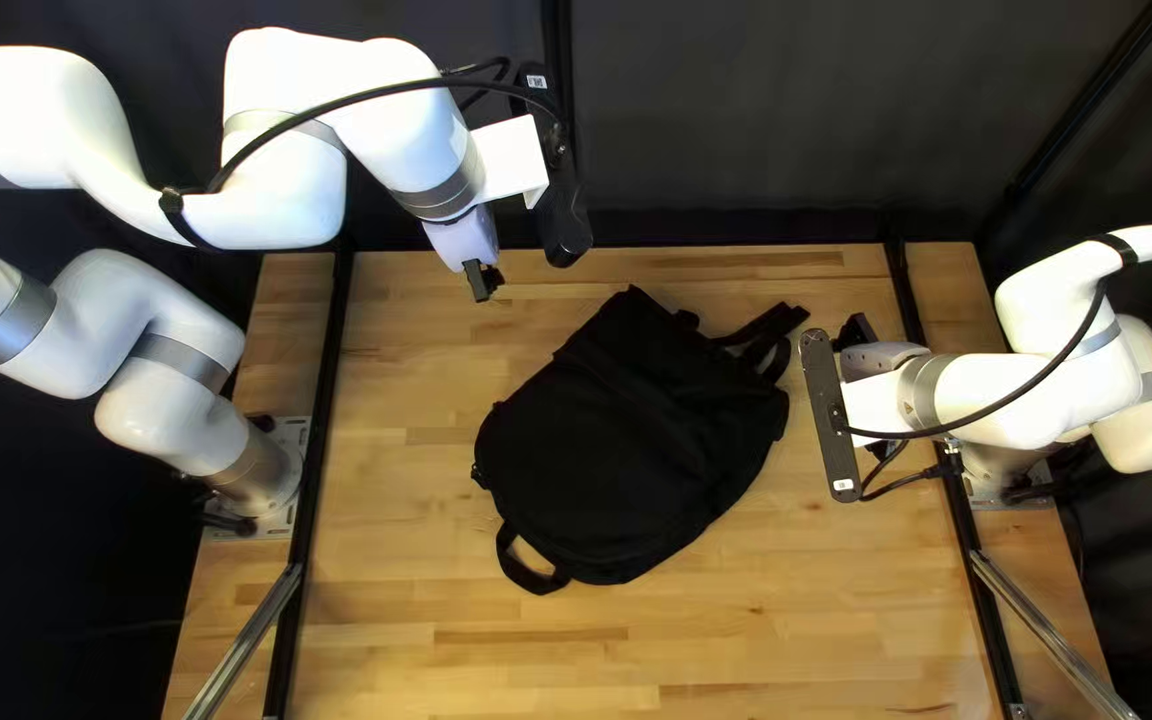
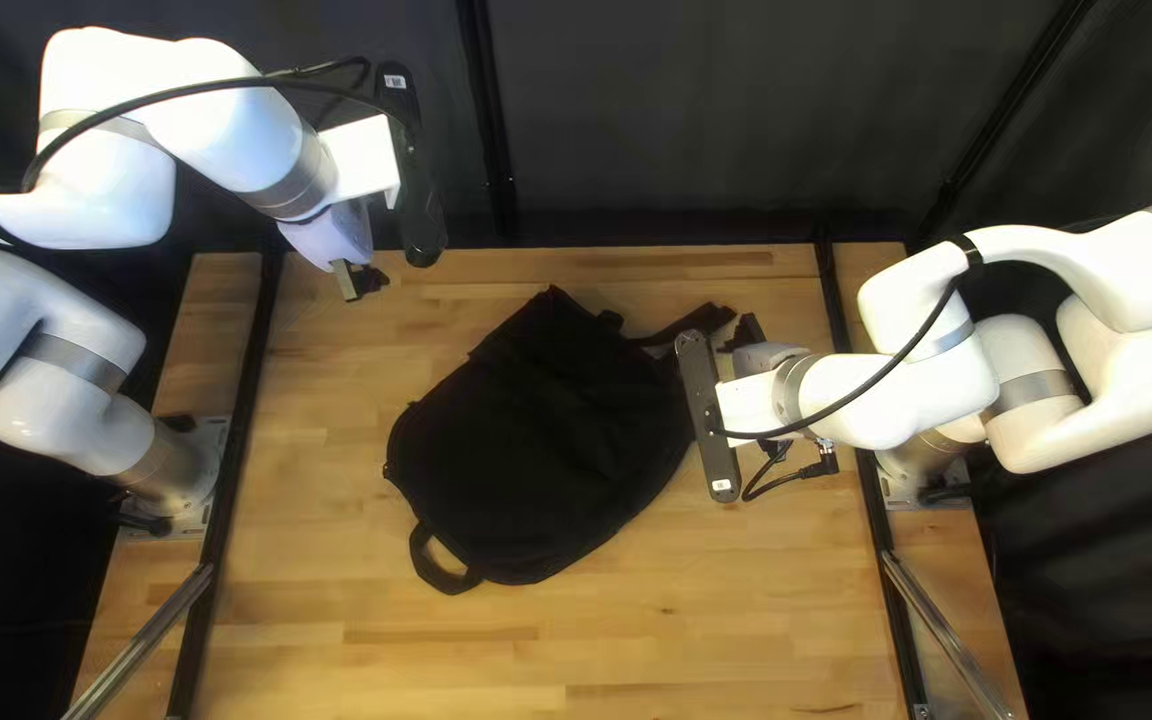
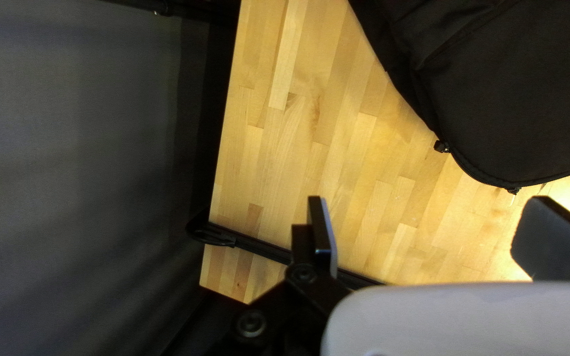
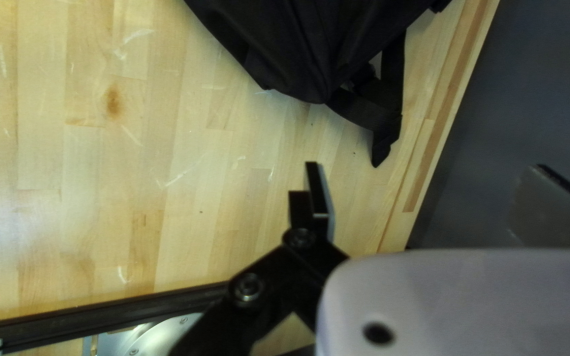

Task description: Remove a lunch box from a kids backpack

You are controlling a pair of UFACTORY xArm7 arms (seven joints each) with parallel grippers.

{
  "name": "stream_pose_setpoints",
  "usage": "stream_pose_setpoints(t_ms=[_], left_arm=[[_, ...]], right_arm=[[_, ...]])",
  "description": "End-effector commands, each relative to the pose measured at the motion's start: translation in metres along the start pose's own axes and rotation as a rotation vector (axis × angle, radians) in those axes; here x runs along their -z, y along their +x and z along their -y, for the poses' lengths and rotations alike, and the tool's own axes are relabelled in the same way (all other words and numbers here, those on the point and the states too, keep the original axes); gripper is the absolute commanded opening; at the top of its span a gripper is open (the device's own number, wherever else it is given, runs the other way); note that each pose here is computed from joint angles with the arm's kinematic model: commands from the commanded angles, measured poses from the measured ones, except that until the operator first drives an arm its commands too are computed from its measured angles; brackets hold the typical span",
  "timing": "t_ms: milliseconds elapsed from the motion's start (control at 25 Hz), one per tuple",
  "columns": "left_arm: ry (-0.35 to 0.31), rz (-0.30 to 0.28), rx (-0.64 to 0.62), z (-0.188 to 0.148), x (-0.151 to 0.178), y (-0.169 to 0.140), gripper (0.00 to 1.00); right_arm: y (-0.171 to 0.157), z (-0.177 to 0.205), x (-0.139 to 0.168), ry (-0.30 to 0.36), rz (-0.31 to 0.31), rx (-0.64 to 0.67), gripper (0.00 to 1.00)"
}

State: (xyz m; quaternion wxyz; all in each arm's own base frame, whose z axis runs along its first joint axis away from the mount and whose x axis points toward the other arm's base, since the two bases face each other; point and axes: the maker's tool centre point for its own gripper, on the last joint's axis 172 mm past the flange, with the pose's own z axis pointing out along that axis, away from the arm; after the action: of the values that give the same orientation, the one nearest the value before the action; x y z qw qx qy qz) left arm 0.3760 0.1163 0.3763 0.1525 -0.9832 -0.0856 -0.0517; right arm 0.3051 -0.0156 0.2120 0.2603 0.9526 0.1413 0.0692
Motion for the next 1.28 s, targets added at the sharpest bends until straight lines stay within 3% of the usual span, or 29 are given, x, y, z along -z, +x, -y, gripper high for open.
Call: stream_pose_setpoints(t_ms=[40, 160, 440, 760, 1080, 1280], left_arm=[[0.000, 0.000, 0.000, 0.000, 0.000, 0.000, 1.00], [0.000, 0.000, 0.000, 0.000, 0.000, 0.000, 1.00], [0.000, 0.000, 0.000, 0.000, 0.000, 0.000, 1.00], [0.000, 0.000, 0.000, 0.000, 0.000, 0.000, 1.00], [0.000, 0.000, 0.000, 0.000, 0.000, 0.000, 1.00], [0.000, 0.000, 0.000, 0.000, 0.000, 0.000, 1.00]], right_arm=[[0.000, 0.000, 0.000, 0.000, 0.000, 0.000, 1.00], [0.002, 0.006, -0.001, -0.015, -0.001, 0.024, 1.00], [0.053, 0.046, -0.005, -0.009, -0.001, 0.069, 1.00], [0.145, 0.102, 0.010, -0.041, -0.035, 0.152, 1.00], [0.199, 0.152, -0.025, -0.064, -0.094, 0.243, 1.00], [0.216, 0.159, -0.046, -0.080, -0.109, 0.297, 1.00]])
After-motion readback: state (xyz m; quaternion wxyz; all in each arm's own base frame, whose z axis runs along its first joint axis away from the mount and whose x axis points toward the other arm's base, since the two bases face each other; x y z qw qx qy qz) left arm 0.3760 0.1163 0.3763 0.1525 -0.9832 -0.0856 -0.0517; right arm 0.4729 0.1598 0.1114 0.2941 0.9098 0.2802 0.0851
